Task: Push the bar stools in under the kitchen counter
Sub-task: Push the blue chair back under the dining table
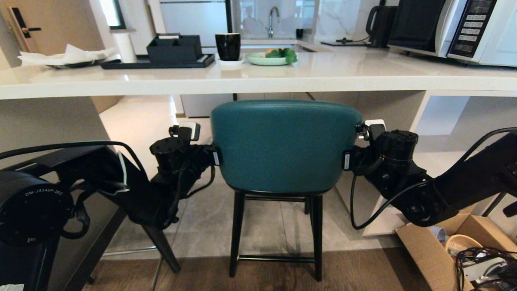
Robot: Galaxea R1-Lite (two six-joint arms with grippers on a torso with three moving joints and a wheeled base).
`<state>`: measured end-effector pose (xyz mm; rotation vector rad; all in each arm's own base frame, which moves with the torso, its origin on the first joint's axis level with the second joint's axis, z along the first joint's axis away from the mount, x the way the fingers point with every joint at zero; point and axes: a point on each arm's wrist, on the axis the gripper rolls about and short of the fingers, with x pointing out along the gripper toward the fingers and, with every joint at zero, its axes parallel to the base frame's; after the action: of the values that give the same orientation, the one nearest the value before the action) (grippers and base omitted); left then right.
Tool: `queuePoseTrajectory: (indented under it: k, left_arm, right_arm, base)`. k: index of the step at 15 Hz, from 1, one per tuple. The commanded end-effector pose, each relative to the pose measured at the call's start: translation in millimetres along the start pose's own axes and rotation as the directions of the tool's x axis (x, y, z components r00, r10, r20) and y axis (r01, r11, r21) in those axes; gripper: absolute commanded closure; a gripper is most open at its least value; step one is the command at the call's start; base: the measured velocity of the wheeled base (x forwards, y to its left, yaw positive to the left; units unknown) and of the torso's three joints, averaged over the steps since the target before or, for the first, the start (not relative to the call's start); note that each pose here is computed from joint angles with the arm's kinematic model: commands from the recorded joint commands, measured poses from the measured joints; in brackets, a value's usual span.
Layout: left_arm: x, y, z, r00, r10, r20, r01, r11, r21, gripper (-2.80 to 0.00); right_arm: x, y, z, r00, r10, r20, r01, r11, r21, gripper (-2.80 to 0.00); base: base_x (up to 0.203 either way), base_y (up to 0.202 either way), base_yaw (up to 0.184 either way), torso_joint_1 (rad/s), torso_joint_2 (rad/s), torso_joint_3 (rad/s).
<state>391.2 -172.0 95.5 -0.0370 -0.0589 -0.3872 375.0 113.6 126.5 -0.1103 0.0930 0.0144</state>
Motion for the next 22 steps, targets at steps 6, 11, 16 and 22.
queuePoseTrajectory:
  k: [6, 11, 16, 22]
  left_arm:
    - [-1, -59.3, -4, 0.991, -0.132, 0.002, 0.132, 0.991, -0.008, 0.00]
    - [4, -32.3, -3, 0.999, -0.050, -0.005, 0.050, 0.999, 0.013, 0.00]
    - [13, -30.9, 3, 0.999, -0.044, -0.009, 0.044, 0.999, 0.029, 0.00]
    - [5, -17.7, -1, 0.999, 0.028, -0.030, -0.027, 0.999, 0.032, 0.00]
  right_arm:
    - [11, -29, -3, 0.996, -0.083, -0.007, 0.084, 0.996, 0.006, 0.00]
    - [7, -25, -7, 0.997, -0.072, -0.020, 0.072, 0.997, 0.000, 0.00]
    - [2, -25, -6, 0.997, -0.073, -0.007, 0.073, 0.997, 0.002, 0.00]
    - [0, -26, -3, 0.997, -0.078, -0.001, 0.078, 0.997, 0.006, 0.00]
  base:
    - [0.000, 0.000, 0.000, 0.000, 0.00, 0.000]
    - [0.000, 0.000, 0.000, 0.000, 0.00, 0.000]
    - [0.000, 0.000, 0.000, 0.000, 0.00, 0.000]
    - [0.000, 0.000, 0.000, 0.000, 0.00, 0.000]
